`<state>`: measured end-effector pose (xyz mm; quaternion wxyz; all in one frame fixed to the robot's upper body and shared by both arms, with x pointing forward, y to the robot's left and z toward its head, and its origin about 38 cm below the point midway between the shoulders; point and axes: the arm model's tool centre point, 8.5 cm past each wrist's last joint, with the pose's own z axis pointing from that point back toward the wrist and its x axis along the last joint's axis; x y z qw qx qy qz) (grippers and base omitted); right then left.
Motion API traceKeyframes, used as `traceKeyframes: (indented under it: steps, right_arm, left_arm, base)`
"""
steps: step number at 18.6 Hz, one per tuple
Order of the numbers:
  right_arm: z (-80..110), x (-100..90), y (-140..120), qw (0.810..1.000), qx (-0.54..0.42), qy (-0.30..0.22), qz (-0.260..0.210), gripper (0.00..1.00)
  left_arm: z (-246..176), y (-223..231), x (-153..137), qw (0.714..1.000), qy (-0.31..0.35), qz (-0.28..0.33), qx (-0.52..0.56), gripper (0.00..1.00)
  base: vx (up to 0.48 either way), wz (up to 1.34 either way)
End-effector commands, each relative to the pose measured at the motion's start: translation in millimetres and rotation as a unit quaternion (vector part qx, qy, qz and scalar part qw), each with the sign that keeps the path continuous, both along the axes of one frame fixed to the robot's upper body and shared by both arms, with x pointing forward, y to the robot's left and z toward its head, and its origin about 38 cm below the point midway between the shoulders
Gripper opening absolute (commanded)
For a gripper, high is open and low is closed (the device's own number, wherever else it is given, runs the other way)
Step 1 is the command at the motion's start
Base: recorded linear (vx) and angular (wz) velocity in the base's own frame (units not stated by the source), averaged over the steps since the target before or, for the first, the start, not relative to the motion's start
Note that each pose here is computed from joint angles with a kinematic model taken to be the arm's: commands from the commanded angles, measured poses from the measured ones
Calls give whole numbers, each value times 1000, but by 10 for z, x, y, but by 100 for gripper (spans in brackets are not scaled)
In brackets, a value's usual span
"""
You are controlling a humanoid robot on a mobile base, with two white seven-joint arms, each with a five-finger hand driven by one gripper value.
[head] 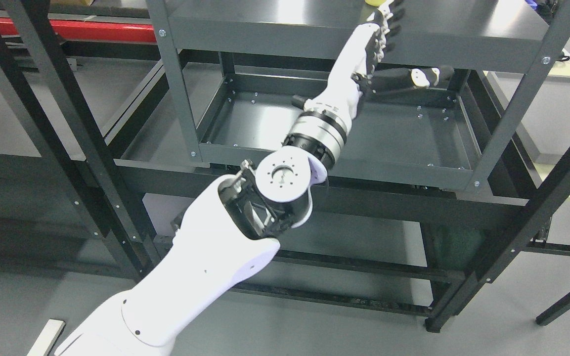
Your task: Place yellow IKEA cup on middle right shelf
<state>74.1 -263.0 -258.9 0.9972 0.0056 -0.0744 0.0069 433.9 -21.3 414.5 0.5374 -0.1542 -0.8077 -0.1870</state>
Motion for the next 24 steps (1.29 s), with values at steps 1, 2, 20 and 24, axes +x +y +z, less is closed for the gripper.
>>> traceKeyframes:
  steps: [1,2,20,24]
  right_arm:
    - [21,-71,-279,994,-112,4,-19,99]
    - [21,-71,-279,994,-112,4,-19,99]
    - [21,-71,-279,994,-112,4,-19,99]
    - [21,-71,-279,994,-112,4,-19,99]
  left_arm:
    - [-1249,-374,-176,991,58,-22,122,99]
    - [-1387,-292,-84,990,62,2,125,99]
    - [-2429,2119,357,964,176,197,-35,99]
    - [-2516,2137,374,960,179,214,-36,99]
  base:
    - [-112,85]
    - [-123,91]
    - [-39,89]
    - [5,12]
